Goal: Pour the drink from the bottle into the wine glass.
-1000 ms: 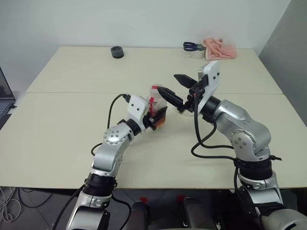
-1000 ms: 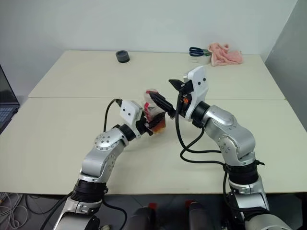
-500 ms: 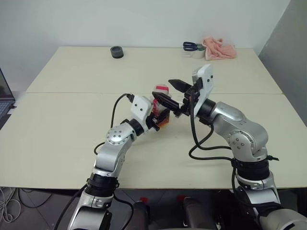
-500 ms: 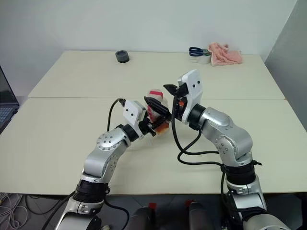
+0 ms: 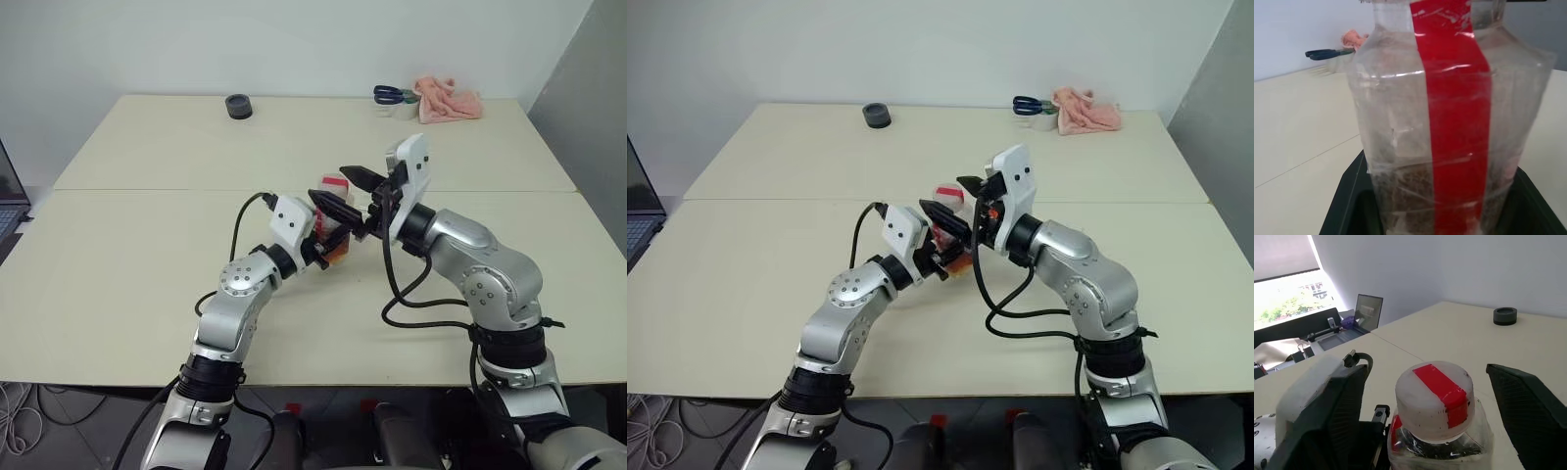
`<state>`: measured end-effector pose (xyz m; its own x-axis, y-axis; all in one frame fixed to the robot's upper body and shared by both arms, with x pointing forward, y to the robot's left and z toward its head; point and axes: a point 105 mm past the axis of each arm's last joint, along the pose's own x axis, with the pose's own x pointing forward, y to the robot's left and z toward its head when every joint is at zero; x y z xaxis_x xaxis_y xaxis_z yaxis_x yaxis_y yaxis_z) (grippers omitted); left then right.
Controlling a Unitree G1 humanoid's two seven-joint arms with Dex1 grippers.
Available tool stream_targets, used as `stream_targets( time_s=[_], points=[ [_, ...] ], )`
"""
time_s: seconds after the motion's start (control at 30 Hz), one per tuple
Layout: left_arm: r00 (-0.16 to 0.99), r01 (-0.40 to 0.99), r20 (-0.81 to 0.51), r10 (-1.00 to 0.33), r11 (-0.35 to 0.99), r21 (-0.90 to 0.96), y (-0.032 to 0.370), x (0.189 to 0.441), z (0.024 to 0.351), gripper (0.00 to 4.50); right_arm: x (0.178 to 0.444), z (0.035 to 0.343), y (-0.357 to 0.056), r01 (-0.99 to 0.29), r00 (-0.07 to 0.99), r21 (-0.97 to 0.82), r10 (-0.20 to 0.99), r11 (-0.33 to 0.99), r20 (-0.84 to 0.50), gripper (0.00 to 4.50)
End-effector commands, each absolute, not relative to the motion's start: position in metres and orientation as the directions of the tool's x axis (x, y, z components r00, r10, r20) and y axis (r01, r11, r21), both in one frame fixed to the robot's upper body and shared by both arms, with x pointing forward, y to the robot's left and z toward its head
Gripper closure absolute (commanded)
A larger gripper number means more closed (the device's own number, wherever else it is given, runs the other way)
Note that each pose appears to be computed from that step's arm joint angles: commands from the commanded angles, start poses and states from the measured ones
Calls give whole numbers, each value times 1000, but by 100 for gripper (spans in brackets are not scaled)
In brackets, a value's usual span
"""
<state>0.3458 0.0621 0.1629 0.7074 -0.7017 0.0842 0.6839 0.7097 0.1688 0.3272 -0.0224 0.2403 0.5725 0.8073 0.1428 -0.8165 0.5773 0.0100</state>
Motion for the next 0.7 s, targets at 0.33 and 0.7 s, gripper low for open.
stream_targets(
  time_s=[0.33,0.7],
  points=[
    [617,744,159,-771,637,202,50,328,195,267,319,258,-15,-859,493,-58,851,509,181,267],
    [7,978,4,-1000,8,207,50,234,230,267,249,305,-7,-965,-260,-71,961,-253,94,267]
  ],
)
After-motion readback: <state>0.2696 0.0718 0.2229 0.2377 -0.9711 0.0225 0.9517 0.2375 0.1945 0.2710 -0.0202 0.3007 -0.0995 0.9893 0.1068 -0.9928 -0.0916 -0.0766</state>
